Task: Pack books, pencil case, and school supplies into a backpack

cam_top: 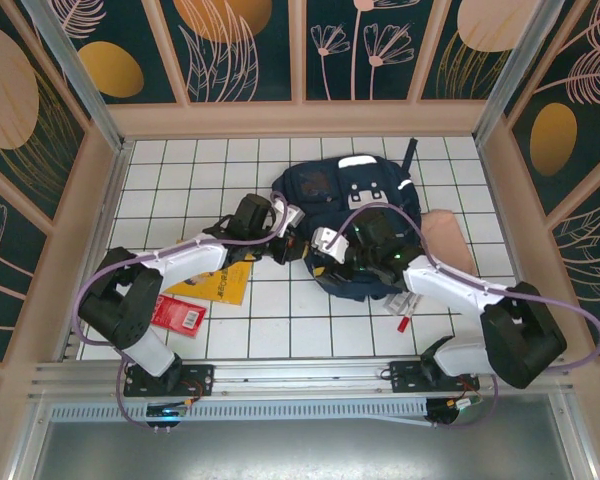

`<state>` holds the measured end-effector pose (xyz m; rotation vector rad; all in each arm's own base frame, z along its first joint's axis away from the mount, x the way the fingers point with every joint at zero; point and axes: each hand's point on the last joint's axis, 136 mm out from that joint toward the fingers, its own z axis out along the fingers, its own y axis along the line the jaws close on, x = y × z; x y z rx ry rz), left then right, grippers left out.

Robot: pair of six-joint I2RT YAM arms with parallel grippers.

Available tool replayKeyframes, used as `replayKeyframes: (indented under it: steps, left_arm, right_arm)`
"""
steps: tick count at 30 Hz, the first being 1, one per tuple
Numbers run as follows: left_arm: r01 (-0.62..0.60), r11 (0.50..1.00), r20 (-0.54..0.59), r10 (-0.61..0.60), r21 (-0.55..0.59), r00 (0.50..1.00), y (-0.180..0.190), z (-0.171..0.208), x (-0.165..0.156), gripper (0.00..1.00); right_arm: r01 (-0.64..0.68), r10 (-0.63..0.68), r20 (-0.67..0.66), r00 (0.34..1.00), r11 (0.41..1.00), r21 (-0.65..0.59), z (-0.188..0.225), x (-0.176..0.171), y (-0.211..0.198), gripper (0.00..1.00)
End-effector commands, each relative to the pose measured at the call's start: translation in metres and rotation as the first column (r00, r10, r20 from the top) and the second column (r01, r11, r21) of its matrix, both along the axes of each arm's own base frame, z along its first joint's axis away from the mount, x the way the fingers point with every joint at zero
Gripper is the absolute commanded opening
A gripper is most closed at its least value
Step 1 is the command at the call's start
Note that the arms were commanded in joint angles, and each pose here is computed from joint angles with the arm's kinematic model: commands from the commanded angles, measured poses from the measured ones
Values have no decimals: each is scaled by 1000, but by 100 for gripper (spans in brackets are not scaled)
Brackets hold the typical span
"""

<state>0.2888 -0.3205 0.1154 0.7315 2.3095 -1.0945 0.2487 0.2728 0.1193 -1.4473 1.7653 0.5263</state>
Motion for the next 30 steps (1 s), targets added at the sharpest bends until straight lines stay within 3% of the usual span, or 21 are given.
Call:
replayKeyframes:
  steps: [1, 4, 8, 9, 13, 20, 26, 30]
  left_arm:
    - [44, 984, 53, -36, -172, 998, -16, 50, -2, 0]
    - [27, 992, 97, -15, -122, 995, -7, 51, 2, 0]
    - [-75, 996, 36, 77, -55, 996, 28, 28, 24, 0]
    - [-117, 992, 27, 118, -39, 993, 39, 21, 32, 0]
    - [-270, 954, 76, 261, 135, 962, 88, -13, 69, 0]
    - [-397, 846, 139, 372, 356, 918, 122, -57, 126, 0]
    - [-441, 832, 196, 397, 337, 897, 122, -44, 146, 1]
    - [-491, 796, 282, 410, 353, 867, 137, -31, 147, 1]
  right_arm:
    - [44, -44, -12, 999, 999, 9, -3, 12, 7, 67]
    - [6, -6, -31, 999, 1000, -8, -15, 1, 5, 41]
    - [-82, 80, -30, 996, 995, -49, -17, -14, 2, 4]
    - [-92, 91, -28, 995, 994, -63, -16, -16, 0, 0]
    - [-148, 149, 8, 989, 986, -80, -11, -26, -5, 0]
    - [-220, 226, 48, 973, 970, -106, -10, -41, -5, 0]
    - [-230, 235, 73, 969, 971, -72, 1, -44, 0, 0]
    - [-234, 237, 109, 965, 971, -42, 12, -44, 1, 0]
